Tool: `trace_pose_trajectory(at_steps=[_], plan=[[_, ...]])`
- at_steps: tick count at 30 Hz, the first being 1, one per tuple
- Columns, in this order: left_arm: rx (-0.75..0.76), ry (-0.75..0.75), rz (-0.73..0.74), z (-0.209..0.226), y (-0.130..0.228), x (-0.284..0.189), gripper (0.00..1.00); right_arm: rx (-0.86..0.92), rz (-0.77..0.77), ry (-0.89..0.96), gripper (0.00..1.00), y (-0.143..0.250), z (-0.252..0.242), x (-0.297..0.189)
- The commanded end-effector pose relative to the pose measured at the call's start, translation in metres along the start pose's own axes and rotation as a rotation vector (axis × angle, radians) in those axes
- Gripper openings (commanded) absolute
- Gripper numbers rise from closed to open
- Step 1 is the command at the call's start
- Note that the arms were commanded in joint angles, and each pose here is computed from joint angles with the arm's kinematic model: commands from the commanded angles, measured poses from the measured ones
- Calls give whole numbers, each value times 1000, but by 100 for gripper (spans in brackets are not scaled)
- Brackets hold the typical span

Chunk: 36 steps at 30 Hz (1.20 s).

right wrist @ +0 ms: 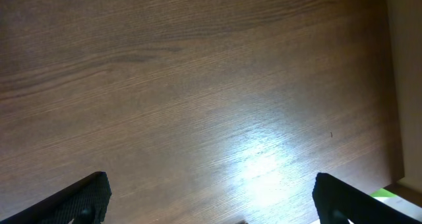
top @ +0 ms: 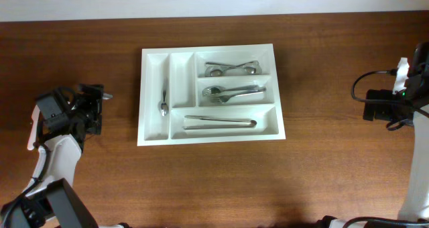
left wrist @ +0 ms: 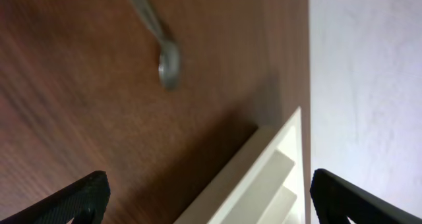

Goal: Pack container
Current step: 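Retract the left gripper to the left and hover over the remaining spoon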

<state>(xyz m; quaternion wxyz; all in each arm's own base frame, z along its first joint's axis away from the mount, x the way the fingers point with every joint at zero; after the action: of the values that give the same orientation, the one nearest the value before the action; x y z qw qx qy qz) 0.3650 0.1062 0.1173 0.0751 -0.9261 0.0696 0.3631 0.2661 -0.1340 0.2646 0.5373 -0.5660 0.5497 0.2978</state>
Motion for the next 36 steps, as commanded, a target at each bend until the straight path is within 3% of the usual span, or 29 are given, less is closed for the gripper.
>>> trace_pose_trajectory(at_steps=[1,9,16,28,36], plan=[[-154,-79,-16,20,-3,14,99,17,-15,20,99,2,-4,-6],[-203,-112,-17,32,-5,28,99,17,-15,20,99,2,-4,-6],[-75,-100,-36,30,-9,29,96,17,-15,20,99,2,-4,-6],[-51,-127,-18,44,-9,45,96,17,-15,20,99,2,-4,-6],[-27,-59,-61,31,-19,47,96,17,-15,20,99,2,-4,-6]])
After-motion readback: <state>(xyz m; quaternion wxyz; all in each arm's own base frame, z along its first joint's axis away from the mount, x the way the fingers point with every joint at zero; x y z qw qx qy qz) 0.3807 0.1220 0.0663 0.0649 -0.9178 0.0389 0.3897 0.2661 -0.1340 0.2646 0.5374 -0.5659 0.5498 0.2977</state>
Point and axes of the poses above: each gripper's point midway between its finger pads, its own x axis out along the fingers, its own z axis along the line the jaws close on, y = z × x, the point moved 4 cm from there along -x, back along the fingers, and after that the axes turned 3 degrees about -x, right-handed, at the moved point
